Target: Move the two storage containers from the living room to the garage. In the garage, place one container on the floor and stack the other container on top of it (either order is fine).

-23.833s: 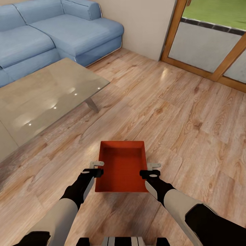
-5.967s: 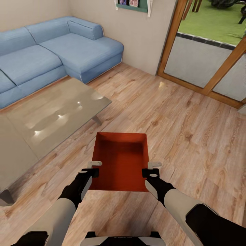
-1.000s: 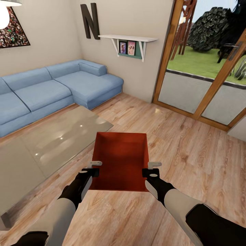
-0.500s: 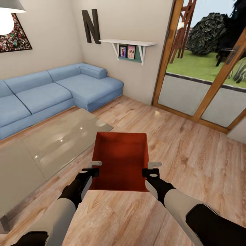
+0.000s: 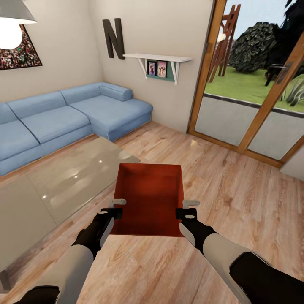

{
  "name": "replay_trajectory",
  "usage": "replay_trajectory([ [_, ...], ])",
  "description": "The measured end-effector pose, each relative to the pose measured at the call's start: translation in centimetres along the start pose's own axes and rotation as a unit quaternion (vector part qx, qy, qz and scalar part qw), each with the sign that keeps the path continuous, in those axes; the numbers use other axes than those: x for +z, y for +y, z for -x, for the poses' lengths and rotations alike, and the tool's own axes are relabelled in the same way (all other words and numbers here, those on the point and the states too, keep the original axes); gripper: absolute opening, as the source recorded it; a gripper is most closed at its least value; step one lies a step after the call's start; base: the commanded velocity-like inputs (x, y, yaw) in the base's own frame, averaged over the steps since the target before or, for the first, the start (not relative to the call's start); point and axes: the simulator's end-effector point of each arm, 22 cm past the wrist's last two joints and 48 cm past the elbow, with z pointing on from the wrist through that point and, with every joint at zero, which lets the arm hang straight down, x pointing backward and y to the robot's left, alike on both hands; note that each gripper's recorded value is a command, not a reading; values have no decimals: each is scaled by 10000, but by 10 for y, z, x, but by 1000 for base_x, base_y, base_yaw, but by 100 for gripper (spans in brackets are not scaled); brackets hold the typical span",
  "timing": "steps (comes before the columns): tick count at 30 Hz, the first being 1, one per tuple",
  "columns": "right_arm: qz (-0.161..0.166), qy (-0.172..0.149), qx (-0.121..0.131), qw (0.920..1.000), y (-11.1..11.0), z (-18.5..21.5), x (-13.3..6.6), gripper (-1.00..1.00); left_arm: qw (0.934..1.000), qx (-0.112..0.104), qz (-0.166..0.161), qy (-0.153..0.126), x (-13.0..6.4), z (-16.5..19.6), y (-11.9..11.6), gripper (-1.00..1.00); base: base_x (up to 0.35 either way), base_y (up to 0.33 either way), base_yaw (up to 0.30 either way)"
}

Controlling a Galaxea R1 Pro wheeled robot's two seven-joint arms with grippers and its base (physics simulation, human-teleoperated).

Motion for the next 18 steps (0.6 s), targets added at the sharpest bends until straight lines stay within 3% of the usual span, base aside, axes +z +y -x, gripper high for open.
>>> replay_trajectory([
  [18, -7, -135, 17, 9999, -2, 16, -9, -100, 9999, -8, -1, -137, -10, 15, 0, -100, 0, 0, 0],
])
